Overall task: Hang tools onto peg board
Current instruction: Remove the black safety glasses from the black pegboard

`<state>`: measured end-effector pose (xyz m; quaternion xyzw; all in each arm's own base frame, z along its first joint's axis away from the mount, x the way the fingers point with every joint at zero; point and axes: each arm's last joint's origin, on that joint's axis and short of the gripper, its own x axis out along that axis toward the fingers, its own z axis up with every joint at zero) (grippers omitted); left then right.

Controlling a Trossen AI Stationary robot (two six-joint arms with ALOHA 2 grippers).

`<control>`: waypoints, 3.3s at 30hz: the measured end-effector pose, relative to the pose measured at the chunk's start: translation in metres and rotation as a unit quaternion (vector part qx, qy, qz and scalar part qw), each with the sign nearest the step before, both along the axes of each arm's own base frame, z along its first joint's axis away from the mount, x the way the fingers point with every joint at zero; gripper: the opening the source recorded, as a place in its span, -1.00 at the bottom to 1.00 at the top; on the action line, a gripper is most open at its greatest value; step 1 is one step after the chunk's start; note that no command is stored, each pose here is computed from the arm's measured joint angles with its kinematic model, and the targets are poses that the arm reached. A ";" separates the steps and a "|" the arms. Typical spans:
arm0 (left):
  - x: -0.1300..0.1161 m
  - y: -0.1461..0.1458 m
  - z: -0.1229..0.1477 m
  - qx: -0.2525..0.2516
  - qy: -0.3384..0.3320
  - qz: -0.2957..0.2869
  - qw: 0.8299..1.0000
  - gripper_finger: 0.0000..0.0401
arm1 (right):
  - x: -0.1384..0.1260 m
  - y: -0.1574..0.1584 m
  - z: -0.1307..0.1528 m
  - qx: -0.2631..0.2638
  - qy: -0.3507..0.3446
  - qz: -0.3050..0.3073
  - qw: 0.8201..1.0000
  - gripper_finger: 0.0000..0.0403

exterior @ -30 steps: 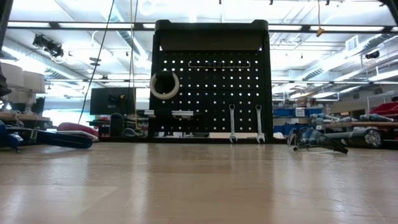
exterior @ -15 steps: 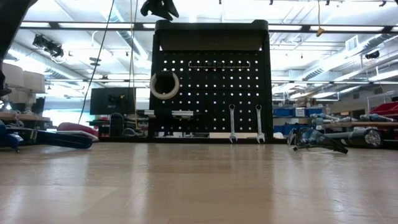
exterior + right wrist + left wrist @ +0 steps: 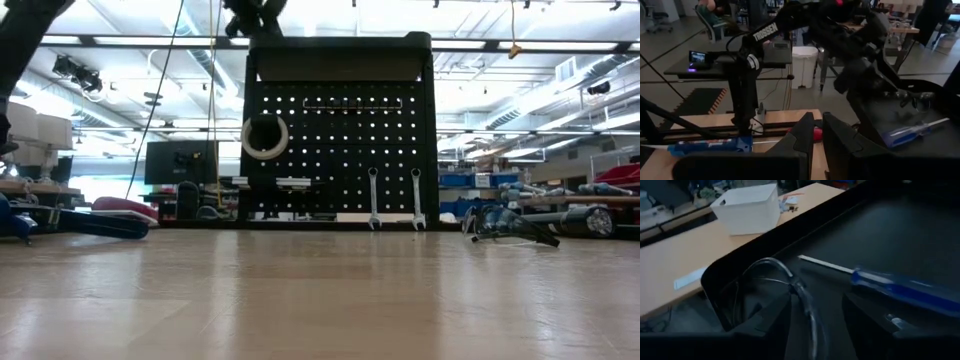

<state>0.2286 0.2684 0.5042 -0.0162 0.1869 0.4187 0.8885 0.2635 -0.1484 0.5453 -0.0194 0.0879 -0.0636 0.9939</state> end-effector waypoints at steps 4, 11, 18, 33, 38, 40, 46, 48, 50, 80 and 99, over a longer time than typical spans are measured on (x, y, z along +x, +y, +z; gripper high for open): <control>0.000 0.011 -0.006 -0.015 -0.011 0.015 1.000 -0.06 | 0.000 0.000 0.000 0.000 0.000 0.000 1.000 -0.77; -0.004 0.018 -0.011 -0.032 -0.005 0.022 0.999 -0.06 | 0.000 0.000 0.000 0.001 0.000 0.000 1.000 -0.77; -0.010 0.017 -0.013 -0.055 -0.004 -0.013 0.998 -0.24 | 0.000 -0.002 0.001 -0.007 -0.002 -0.015 1.000 -0.77; -0.007 0.015 -0.013 -0.079 -0.025 -0.064 0.994 -0.96 | -0.001 -0.002 0.001 -0.005 -0.002 -0.017 1.000 -0.77; -0.007 0.015 -0.013 -0.083 -0.033 -0.060 0.994 -0.95 | -0.001 -0.002 0.001 -0.005 -0.002 -0.017 1.000 -0.77; -0.007 0.016 -0.012 -0.084 -0.047 -0.057 0.994 -0.96 | -0.001 -0.002 0.001 -0.005 -0.002 -0.017 1.000 -0.77; -0.006 0.016 0.001 -0.043 -0.093 -0.056 0.993 -0.96 | -0.001 -0.002 0.001 -0.003 -0.002 -0.018 1.000 -0.77; -0.008 0.014 0.007 -0.030 -0.104 -0.056 0.993 -0.97 | -0.001 -0.003 0.001 -0.005 -0.001 -0.033 0.999 -0.77; -0.007 0.012 0.011 -0.019 -0.111 -0.060 0.992 -0.97 | -0.001 -0.004 0.001 -0.008 0.001 -0.052 0.999 -0.77; -0.013 -0.202 0.016 -0.153 0.064 -0.245 0.955 -0.97 | -0.055 -0.046 0.031 -0.143 -0.066 -0.223 0.962 -0.89; 0.015 -0.234 -0.164 -0.239 0.023 -0.197 0.951 -0.97 | -0.042 -0.029 0.027 -0.147 -0.047 -0.178 0.972 -0.92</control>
